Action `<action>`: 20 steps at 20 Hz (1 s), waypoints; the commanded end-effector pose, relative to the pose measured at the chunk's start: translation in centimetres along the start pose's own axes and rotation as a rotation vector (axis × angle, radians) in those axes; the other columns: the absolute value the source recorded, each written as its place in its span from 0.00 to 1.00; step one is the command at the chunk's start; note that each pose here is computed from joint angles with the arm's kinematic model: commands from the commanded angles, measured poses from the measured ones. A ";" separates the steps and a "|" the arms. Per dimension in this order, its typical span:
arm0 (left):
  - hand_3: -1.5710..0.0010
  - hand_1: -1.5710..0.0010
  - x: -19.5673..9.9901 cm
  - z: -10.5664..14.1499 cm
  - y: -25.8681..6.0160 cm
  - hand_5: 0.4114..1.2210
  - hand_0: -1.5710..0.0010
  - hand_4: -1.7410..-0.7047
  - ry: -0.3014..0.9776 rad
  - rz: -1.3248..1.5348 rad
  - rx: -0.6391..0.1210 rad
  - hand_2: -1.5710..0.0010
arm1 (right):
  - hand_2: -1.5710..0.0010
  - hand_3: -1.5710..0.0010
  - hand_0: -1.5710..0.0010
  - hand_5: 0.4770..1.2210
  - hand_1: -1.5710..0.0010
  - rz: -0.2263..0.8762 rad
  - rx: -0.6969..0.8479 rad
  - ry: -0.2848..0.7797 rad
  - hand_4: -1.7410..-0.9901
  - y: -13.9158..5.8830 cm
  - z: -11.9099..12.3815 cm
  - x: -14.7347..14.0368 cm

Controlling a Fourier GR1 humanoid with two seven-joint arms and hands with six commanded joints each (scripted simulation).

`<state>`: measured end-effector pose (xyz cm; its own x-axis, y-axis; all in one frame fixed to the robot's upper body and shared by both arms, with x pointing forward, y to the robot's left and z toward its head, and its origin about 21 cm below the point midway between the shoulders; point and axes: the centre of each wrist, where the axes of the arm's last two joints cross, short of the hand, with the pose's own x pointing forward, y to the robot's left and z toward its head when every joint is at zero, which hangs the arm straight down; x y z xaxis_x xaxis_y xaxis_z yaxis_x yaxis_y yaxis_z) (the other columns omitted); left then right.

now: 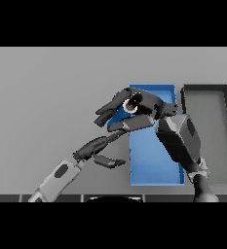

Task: Pick up the blue pipe and place it into the blue bin.

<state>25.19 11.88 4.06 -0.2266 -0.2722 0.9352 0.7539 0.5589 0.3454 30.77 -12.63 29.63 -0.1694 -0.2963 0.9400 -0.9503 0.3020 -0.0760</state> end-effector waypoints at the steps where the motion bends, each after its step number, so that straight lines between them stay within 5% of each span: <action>1: 1.00 1.00 0.0 0.1 0.0 0.11 1.00 0.80 -0.011 -0.009 0.005 1.00 | 0.00 0.00 0.00 0.87 0.00 0.023 -0.021 -0.018 0.03 -0.6 -0.5 1.1; 6: 1.00 1.00 -0.2 0.4 0.2 0.10 1.00 0.80 -0.012 -0.002 -0.005 1.00 | 0.00 0.00 0.00 0.87 0.00 0.113 -0.292 -0.032 0.01 -5.0 -0.7 4.7; 12: 1.00 1.00 -0.3 0.6 0.6 0.10 1.00 0.81 0.007 0.014 0.005 1.00 | 0.00 0.00 0.00 0.86 0.00 0.068 -0.600 0.186 0.00 -10.8 4.6 -0.1; 20: 1.00 1.00 -0.2 0.6 0.5 0.07 1.00 0.82 -0.004 0.019 0.008 1.00 | 0.00 0.00 0.00 0.86 0.00 -0.103 -0.815 0.494 0.00 -10.3 10.8 -8.1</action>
<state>25.26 12.72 4.11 -0.2150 -0.2579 0.9419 0.7527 0.5708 0.3281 39.16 -23.16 19.10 0.2133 0.0042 0.9770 -0.4488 0.8887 0.0942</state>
